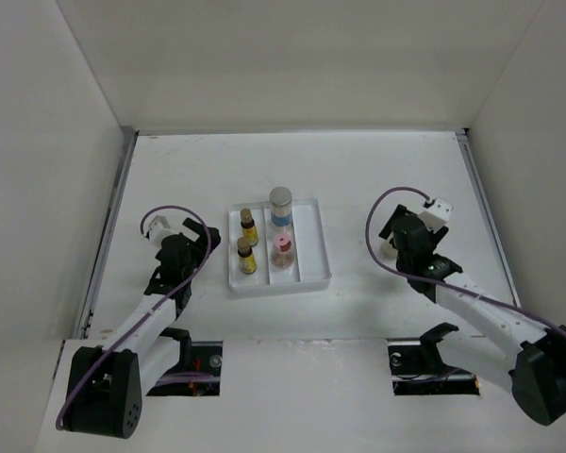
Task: Organize the condiment bottles
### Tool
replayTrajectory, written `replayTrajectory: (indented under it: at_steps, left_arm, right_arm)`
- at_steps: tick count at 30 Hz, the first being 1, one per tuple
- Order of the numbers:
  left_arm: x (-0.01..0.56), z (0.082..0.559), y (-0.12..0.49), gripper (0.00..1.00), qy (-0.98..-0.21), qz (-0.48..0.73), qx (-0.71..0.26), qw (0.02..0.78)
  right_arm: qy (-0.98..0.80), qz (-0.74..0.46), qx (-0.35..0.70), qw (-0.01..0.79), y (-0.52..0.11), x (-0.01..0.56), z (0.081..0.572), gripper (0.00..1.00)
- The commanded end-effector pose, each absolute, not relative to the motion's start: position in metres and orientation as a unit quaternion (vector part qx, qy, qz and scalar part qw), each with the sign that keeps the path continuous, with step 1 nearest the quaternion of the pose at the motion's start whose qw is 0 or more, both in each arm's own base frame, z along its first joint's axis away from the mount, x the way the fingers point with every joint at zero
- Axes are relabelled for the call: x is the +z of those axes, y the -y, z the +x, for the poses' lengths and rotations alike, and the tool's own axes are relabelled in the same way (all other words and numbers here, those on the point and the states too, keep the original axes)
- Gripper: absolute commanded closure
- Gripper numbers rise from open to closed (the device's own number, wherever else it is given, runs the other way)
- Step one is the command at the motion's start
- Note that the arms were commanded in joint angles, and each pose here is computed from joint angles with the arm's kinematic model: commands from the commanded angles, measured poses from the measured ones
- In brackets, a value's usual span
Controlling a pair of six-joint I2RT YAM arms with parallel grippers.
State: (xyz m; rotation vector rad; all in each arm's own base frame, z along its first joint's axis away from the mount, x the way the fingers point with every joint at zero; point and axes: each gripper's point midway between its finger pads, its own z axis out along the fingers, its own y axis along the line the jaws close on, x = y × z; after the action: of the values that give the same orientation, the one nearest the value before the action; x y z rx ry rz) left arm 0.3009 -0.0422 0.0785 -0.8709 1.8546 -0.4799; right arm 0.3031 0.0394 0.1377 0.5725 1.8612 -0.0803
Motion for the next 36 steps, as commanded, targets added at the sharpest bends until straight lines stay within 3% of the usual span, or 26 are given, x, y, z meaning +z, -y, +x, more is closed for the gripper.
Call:
replayTrajectory:
  at_steps: [1, 6, 10, 12, 18, 24, 33, 36]
  left_arm:
    - [0.096, 0.311, 0.046, 0.0, -0.748, -0.355, -0.215, 0.518]
    - [0.094, 0.311, 0.047, 0.0, -0.751, -0.353, -0.214, 0.515]
    - [0.093, 0.311, 0.047, 0.0, -0.75, -0.356, -0.214, 0.515]
    - [0.095, 0.312, 0.047, 0.0, -0.751, -0.354, -0.215, 0.515]
    - [0.093, 0.313, 0.048, 0.0, -0.753, -0.356, -0.212, 0.512]
    - [0.095, 0.312, 0.048, 0.0, -0.752, -0.353, -0.212, 0.514]
    - [0.094, 0.31, 0.043, 0.0, -0.752, -0.355, -0.205, 0.516]
    - [0.094, 0.31, 0.043, 0.0, -0.753, -0.357, -0.205, 0.514]
  right_arm:
    - [-0.791, 0.25, -0.016, 0.558, -0.046, 0.133, 0.314, 0.16]
    - [-0.794, 0.249, -0.013, 0.554, -0.044, 0.123, 0.329, 0.3]
    - [-0.794, 0.242, -0.021, 0.557, -0.045, 0.125, 0.334, 0.52]
    - [-0.779, 0.236, -0.016, 0.581, -0.051, 0.143, 0.333, 0.58]
    - [-0.757, 0.124, 0.091, 0.635, -0.152, 0.21, 0.329, 0.58]
    - [-0.769, 0.036, 0.176, 0.613, -0.251, 0.212, 0.336, 0.58]
    - [-0.794, -0.009, 0.15, 0.588, -0.296, 0.165, 0.36, 0.55]
    - [-0.797, -0.008, 0.133, 0.589, -0.294, 0.157, 0.365, 0.45]
